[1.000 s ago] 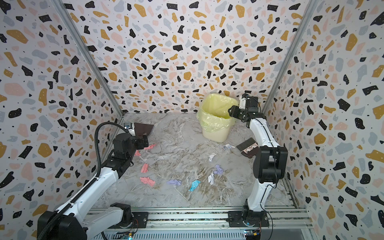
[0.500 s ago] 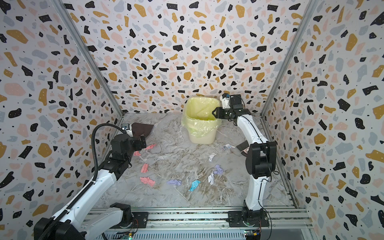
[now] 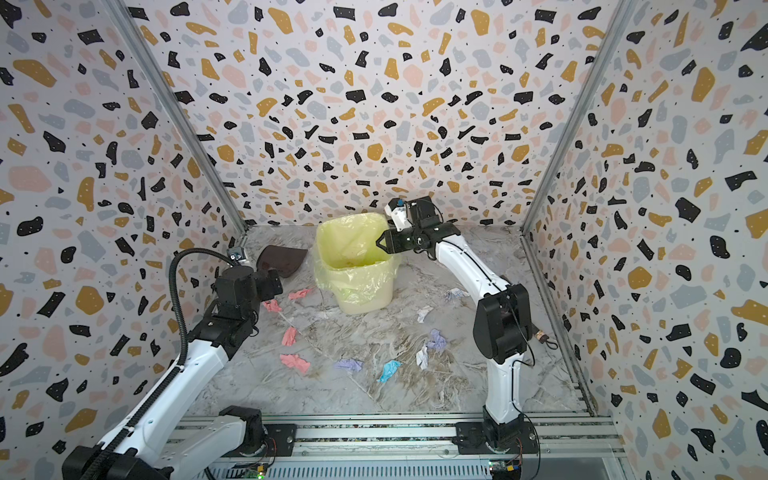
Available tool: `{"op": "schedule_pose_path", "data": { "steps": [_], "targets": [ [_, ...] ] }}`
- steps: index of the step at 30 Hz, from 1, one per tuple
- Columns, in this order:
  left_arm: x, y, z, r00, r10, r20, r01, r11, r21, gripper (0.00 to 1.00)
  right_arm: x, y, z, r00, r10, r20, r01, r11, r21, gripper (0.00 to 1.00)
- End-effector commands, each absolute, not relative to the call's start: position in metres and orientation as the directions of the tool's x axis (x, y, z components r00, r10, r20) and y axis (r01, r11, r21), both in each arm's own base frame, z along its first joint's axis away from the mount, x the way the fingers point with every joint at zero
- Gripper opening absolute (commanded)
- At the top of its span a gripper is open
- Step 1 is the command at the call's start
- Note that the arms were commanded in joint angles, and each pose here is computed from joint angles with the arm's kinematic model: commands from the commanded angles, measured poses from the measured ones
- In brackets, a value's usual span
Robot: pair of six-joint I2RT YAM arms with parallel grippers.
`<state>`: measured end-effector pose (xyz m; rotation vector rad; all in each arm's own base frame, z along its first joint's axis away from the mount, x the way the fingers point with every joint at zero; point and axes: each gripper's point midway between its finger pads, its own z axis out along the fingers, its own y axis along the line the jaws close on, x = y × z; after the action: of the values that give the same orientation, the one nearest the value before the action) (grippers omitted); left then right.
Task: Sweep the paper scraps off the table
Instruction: 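Push the yellow bin toward the table centre with the right gripper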
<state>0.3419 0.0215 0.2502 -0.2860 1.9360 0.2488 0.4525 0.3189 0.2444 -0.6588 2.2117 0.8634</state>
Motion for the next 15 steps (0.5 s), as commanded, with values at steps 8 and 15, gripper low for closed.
{"op": "schedule_pose_path", "data": {
  "steps": [8, 15],
  "targets": [
    [0.341, 0.02, 0.297, -0.264, -0.124, -0.957, -0.308, 0.951, -0.039, 1.0, 0.439, 0.323, 0.237, -0.672, -0.252, -0.696, -0.644, 0.663, 0.381, 0.57],
    [0.34, 0.006, 0.305, -0.26, -0.115, -0.959, -0.224, 0.973, -0.056, 1.0, 0.445, 0.299, 0.297, -0.63, -0.142, -0.764, -0.625, 0.676, 0.39, 0.83]
  ]
}}
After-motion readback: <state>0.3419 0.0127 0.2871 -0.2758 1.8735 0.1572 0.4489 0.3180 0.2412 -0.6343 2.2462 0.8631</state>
